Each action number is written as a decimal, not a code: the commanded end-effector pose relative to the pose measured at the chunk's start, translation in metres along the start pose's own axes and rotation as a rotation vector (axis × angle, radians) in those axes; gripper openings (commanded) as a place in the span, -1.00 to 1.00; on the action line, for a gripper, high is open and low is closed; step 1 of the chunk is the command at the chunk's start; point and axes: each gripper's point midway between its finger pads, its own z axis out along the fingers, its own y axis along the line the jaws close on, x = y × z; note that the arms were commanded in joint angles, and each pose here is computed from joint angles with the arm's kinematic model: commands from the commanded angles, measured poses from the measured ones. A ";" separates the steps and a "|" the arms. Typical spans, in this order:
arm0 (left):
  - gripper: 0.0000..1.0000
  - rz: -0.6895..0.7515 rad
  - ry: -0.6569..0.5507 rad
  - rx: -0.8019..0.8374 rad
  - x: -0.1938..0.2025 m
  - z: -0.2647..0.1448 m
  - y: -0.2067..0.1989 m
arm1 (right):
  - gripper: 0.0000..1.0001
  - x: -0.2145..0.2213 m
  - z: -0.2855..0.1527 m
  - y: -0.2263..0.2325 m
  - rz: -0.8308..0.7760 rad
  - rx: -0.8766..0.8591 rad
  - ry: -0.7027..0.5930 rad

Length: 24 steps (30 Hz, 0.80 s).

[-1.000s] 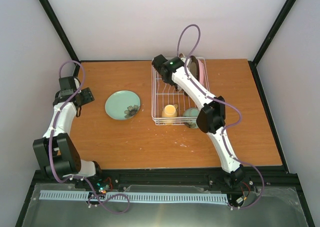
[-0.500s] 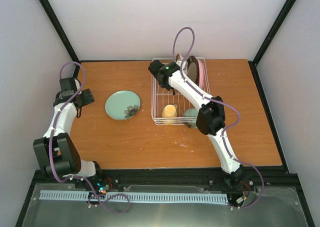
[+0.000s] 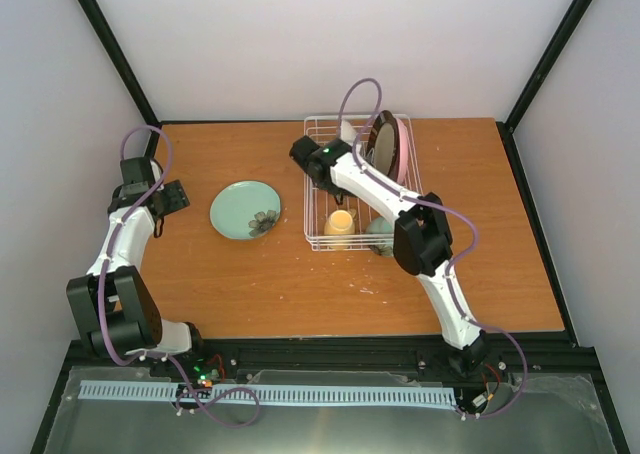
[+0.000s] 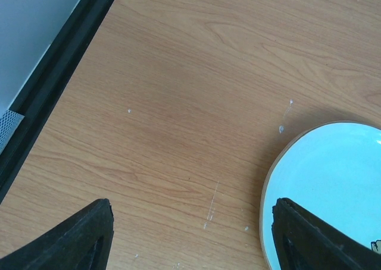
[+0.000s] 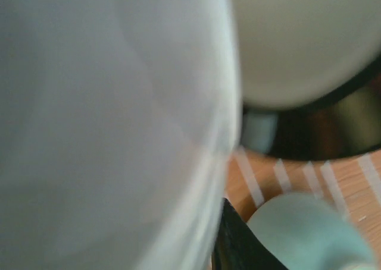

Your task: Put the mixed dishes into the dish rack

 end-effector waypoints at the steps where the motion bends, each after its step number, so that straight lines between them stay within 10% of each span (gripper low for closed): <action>1: 0.47 0.021 -0.051 0.005 -0.011 -0.011 -0.001 | -0.56 0.106 0.021 -0.007 -0.250 0.064 0.394; 24: 0.47 0.037 -0.078 -0.064 -0.008 -0.015 0.012 | 0.12 0.035 -0.008 -0.025 -0.152 0.079 0.149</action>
